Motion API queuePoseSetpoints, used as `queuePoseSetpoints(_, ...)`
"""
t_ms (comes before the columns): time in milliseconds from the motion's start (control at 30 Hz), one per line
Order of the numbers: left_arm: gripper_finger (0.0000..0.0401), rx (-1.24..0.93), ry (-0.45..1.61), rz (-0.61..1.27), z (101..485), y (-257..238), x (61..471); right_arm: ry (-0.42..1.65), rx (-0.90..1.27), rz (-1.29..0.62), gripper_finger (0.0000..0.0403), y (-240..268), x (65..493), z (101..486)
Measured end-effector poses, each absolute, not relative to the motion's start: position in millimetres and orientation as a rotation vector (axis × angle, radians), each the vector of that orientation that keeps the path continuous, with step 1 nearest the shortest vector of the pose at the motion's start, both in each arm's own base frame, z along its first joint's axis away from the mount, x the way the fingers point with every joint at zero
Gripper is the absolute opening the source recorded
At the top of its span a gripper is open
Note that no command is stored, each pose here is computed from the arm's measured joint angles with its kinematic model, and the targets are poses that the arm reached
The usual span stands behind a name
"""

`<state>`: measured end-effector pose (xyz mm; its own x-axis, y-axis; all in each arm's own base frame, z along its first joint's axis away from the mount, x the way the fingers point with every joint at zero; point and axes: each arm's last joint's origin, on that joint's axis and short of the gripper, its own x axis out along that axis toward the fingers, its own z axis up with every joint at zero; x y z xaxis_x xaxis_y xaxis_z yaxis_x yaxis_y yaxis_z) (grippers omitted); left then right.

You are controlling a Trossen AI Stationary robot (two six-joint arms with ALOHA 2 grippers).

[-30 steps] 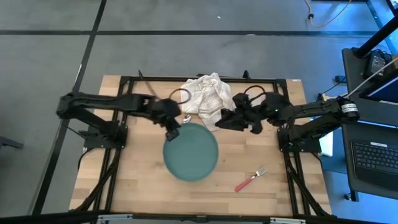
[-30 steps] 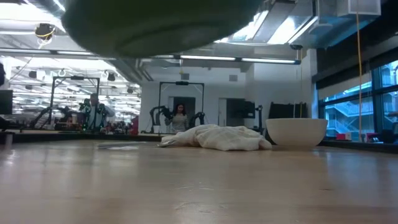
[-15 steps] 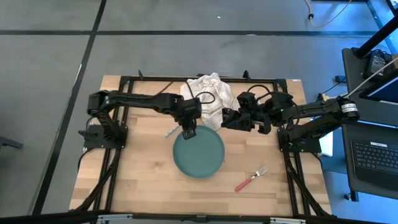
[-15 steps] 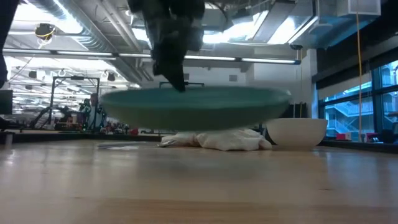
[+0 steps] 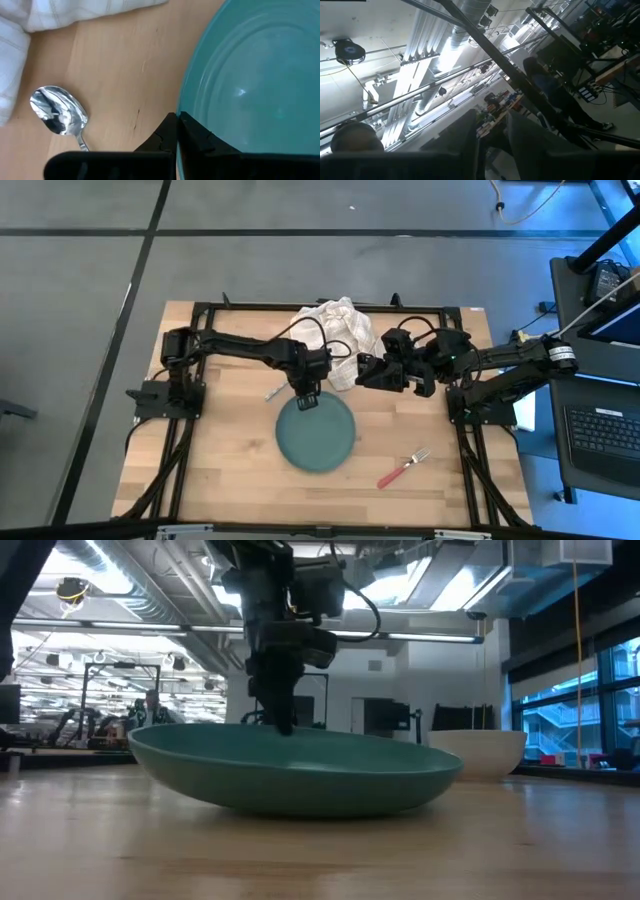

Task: Set table place
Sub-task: Move the green plate to the center of the table

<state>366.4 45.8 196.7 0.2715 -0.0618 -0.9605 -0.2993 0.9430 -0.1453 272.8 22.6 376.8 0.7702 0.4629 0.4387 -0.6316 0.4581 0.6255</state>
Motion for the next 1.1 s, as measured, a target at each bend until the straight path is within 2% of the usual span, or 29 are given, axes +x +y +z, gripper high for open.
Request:
queuePoseSetpoints(333, 0.0000, -0.361, 1.255, 0.205, 191, 55, 367, -0.170, 0.857, 0.651, 0.0111, 23, 275, 372)
queuePoseSetpoints(567, 0.0000, -0.367, 1.250, 0.207, 190, 52, 367, 0.190, 0.909, 0.481, 0.0111, 15, 285, 336)
queuePoseSetpoints(933, 0.0000, -0.368, 1.251, 0.209, 190, 52, 367, 0.485, 0.933, 0.361, 0.0111, 6, 281, 305)
queuePoseSetpoints(1100, 0.0012, -0.367, 1.247, 0.209, 190, 52, 367, 0.708, 0.936, 0.149, 0.0111, 0, 270, 280)
